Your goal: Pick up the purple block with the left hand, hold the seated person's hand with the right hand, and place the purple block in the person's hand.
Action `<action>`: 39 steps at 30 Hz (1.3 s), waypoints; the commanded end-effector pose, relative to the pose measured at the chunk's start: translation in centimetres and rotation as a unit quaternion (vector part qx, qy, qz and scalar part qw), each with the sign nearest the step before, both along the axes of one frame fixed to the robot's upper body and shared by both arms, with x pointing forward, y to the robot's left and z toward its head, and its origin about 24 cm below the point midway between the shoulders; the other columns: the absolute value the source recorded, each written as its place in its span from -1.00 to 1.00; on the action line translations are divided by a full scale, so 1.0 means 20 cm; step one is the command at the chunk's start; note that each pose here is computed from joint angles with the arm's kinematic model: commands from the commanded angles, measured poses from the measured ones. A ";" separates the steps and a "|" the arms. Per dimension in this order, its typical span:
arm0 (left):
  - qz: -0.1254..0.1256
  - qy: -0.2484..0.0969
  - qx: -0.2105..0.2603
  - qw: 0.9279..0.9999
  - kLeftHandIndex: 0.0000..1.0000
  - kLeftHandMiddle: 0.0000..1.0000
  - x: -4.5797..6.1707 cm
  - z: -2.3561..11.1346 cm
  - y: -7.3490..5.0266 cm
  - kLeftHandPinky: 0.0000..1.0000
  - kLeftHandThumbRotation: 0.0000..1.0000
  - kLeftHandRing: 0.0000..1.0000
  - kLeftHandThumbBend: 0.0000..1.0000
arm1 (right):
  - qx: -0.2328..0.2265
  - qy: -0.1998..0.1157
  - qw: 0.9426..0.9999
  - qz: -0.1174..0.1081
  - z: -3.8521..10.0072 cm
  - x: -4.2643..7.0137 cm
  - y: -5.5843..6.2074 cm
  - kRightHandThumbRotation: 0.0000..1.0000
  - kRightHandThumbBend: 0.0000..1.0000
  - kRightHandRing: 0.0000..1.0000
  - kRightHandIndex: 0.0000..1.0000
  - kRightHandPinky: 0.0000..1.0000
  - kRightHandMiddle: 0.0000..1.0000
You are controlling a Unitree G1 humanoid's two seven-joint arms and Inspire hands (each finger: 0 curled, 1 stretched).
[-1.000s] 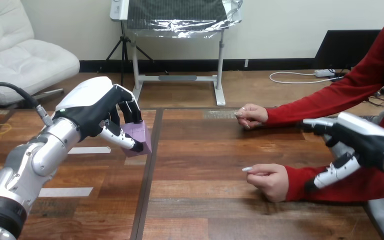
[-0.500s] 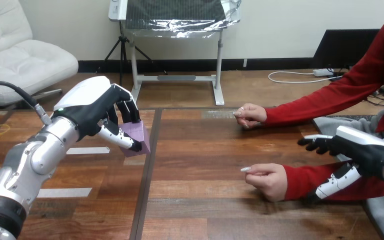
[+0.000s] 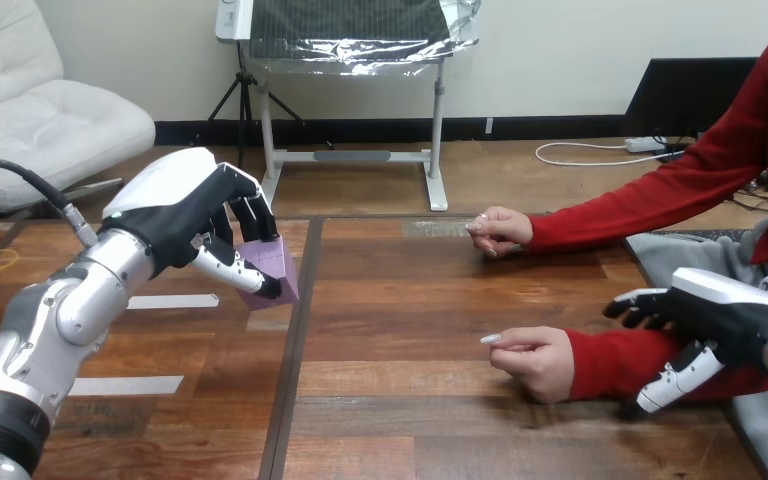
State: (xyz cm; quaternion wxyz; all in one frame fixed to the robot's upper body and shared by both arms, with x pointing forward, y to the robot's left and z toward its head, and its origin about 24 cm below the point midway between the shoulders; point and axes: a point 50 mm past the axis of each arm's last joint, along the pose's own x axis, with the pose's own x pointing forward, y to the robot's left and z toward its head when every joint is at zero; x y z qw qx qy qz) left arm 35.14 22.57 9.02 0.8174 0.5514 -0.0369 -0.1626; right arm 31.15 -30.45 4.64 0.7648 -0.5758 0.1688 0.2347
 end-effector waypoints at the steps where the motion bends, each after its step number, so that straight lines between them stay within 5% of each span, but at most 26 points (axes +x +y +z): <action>1: -0.006 -0.054 -0.009 0.999 -0.08 -0.05 0.03 0.16 0.00 -0.22 -1.00 -0.15 0.25 | -0.011 -0.064 0.998 0.008 0.12 0.11 0.05 -0.45 1.00 0.64 0.68 0.45 0.67; 14: -0.006 -0.056 -0.014 0.998 -0.08 -0.05 0.02 0.16 0.00 -0.20 -1.00 -0.14 0.26 | -0.036 -0.092 0.995 0.020 0.08 0.10 0.08 -0.60 1.00 0.54 0.59 0.31 0.58; 39: -0.027 -0.062 -0.018 0.998 -0.11 -0.08 0.01 0.14 -0.04 -0.24 -1.00 -0.18 0.28 | -0.083 -0.097 0.991 0.047 0.00 0.12 0.17 -0.78 0.96 0.38 0.43 0.12 0.46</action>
